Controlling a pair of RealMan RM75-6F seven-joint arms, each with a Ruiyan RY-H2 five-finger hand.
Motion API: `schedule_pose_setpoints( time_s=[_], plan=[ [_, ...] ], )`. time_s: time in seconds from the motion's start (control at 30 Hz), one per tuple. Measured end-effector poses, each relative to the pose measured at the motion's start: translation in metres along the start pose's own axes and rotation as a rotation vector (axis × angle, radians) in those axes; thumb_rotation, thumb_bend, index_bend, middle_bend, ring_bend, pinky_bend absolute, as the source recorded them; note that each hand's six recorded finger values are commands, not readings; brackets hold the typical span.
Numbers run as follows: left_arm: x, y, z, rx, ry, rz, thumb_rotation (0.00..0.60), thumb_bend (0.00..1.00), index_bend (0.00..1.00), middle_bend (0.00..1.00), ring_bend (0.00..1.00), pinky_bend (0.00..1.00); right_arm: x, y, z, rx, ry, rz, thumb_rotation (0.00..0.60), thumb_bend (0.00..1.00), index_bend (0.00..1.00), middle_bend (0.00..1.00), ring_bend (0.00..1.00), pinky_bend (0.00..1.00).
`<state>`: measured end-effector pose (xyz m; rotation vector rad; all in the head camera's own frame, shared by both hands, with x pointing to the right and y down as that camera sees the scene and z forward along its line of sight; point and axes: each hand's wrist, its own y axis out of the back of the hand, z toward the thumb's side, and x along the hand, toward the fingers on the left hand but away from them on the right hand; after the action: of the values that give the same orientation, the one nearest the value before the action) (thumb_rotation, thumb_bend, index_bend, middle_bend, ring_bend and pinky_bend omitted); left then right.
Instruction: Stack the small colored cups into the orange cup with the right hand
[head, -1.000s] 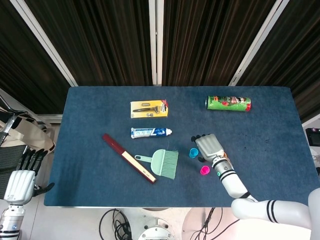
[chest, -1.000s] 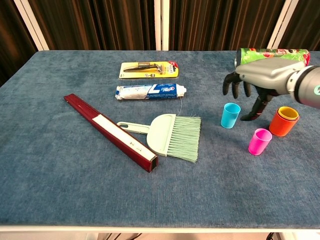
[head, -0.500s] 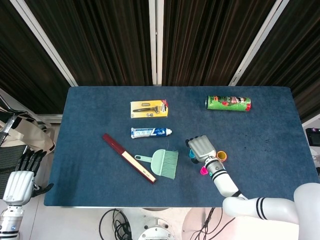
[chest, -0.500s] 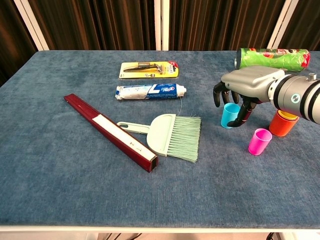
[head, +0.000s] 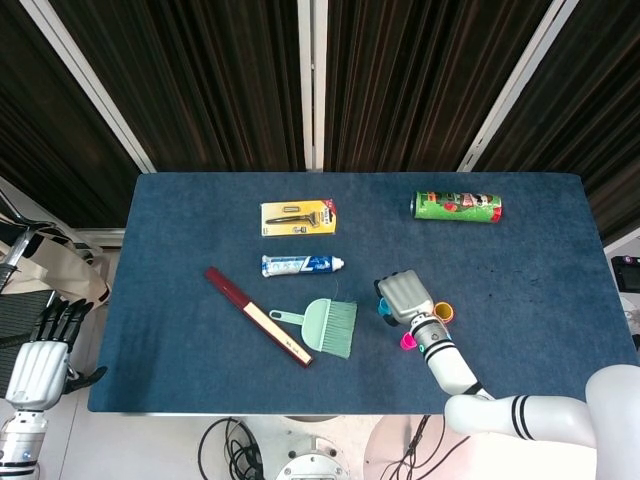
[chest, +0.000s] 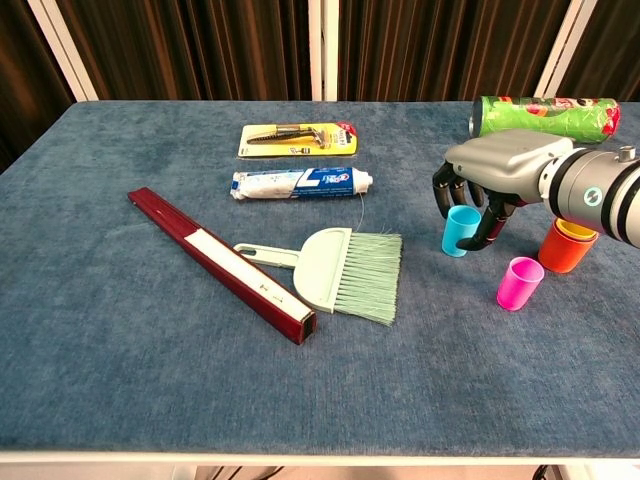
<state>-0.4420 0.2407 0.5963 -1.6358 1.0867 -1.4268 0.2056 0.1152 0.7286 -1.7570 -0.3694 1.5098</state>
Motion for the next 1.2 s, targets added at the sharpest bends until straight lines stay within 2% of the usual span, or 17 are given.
schedule_pose_setpoints(
  time_s=[0.37, 0.57, 0.77, 0.93, 1.03, 1.2],
  plan=[
    [-0.002, 0.001, -0.001, -0.002, 0.004, 0.002, 0.600, 0.11, 0.10, 0.06, 0.00, 0.00, -0.001, -0.001, 0.002, 0.001, -0.004, -0.011, 0.600, 0.22, 0.55, 0.53, 0.45, 0.52],
    [-0.003, 0.001, -0.002, -0.001, 0.005, 0.001, 0.600, 0.11, 0.10, 0.06, 0.00, 0.00, 0.005, 0.011, -0.005, -0.018, -0.015, -0.042, 0.600, 0.23, 0.55, 0.53, 0.45, 0.52],
    [-0.003, 0.001, -0.001, -0.001, 0.003, 0.001, 0.600, 0.11, 0.10, 0.06, 0.00, 0.00, 0.025, 0.037, -0.028, -0.039, -0.041, -0.104, 0.600, 0.22, 0.56, 0.54, 0.45, 0.52],
    [-0.003, -0.001, 0.002, 0.003, -0.003, -0.006, 0.600, 0.11, 0.10, 0.06, 0.00, 0.00, 0.055, 0.050, -0.063, -0.049, -0.090, -0.148, 0.600, 0.21, 0.57, 0.54, 0.45, 0.52],
    [-0.003, -0.001, 0.005, 0.006, -0.009, -0.007, 0.600, 0.11, 0.10, 0.06, 0.00, 0.00, 0.074, 0.043, -0.081, -0.052, -0.114, -0.143, 0.600, 0.21, 0.57, 0.54, 0.45, 0.52],
    [-0.003, -0.001, 0.008, 0.009, -0.011, -0.005, 0.600, 0.11, 0.10, 0.06, 0.00, 0.00, 0.089, 0.023, -0.089, -0.046, -0.109, -0.108, 0.600, 0.21, 0.57, 0.54, 0.45, 0.52]
  ],
)
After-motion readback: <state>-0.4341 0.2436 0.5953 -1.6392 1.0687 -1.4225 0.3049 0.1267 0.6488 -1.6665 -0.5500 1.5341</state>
